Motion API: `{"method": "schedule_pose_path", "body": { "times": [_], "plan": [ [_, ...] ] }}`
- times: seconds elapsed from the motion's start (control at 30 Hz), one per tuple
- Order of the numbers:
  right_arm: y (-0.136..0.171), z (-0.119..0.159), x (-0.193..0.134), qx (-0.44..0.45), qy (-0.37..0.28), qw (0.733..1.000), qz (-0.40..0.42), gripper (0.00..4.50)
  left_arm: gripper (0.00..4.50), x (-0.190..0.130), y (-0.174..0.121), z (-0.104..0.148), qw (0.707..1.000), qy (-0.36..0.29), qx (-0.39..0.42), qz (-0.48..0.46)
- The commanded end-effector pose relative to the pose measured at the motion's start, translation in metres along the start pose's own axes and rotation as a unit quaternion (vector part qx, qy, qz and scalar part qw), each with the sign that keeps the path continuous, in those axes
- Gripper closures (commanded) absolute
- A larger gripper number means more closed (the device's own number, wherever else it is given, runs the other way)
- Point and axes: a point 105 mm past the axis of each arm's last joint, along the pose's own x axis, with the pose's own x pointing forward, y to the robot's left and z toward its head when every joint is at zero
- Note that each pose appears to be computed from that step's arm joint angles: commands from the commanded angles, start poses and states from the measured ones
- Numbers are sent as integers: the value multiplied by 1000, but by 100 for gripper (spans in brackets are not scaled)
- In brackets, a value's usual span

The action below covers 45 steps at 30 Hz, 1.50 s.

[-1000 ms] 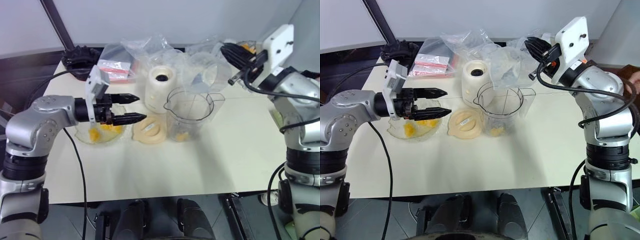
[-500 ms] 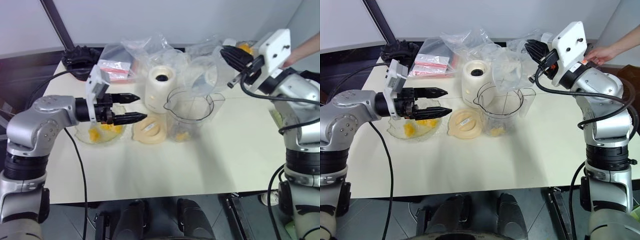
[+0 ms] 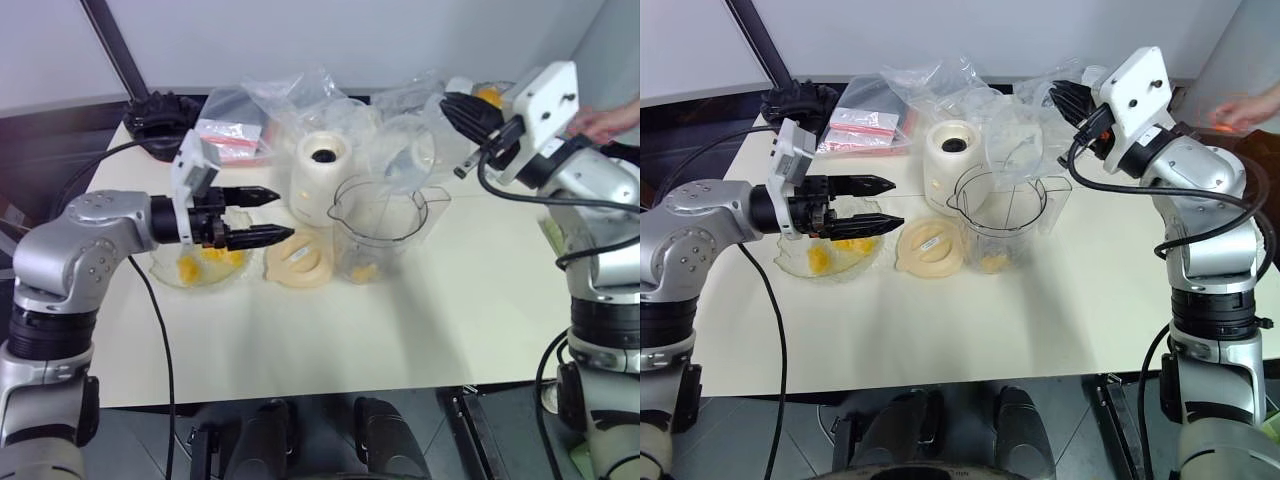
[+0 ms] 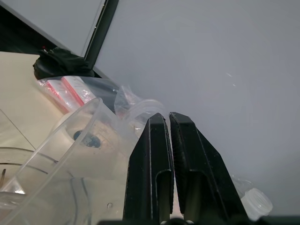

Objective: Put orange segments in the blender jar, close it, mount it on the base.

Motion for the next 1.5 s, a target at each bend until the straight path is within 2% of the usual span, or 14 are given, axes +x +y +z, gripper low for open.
{"method": "schedule_pose_path", "body": {
  "times": [0.03, 0.27, 0.43, 0.63, 0.8, 0.93, 1.13, 1.33, 1.5],
  "plan": [
    [-28, 12, -6, 62, -35, 995, -76, 438, 59, -1, -4, 19, 999, -25, 20, -8],
    [-63, 9, -20, 200, -67, 960, -185, 438, 59, 2, -5, 19, 999, -26, 20, -13],
    [-69, 4, -28, 262, -83, 939, -209, 438, 59, 3, -4, 17, 999, -26, 18, -15],
    [-80, -3, -41, 337, -116, 899, -256, 438, 59, 5, -5, 17, 999, -29, 17, -20],
    [-83, -18, -59, 352, -124, 882, -288, 438, 59, 7, -11, 20, 999, -33, 13, -36],
    [-85, -35, -75, 357, -114, 870, -320, 438, 59, 8, -14, 21, 998, -32, 11, -47],
    [-71, -64, -96, 354, -95, 863, -347, 438, 59, 10, -14, 21, 998, -34, 10, -51],
    [-50, -115, -128, 393, -70, 830, -389, 438, 59, 10, -20, 21, 997, -37, 1, -69],
    [-41, -141, -145, 396, -55, 813, -423, 438, 59, 11, -22, 20, 997, -37, -2, -70]
  ]
}}
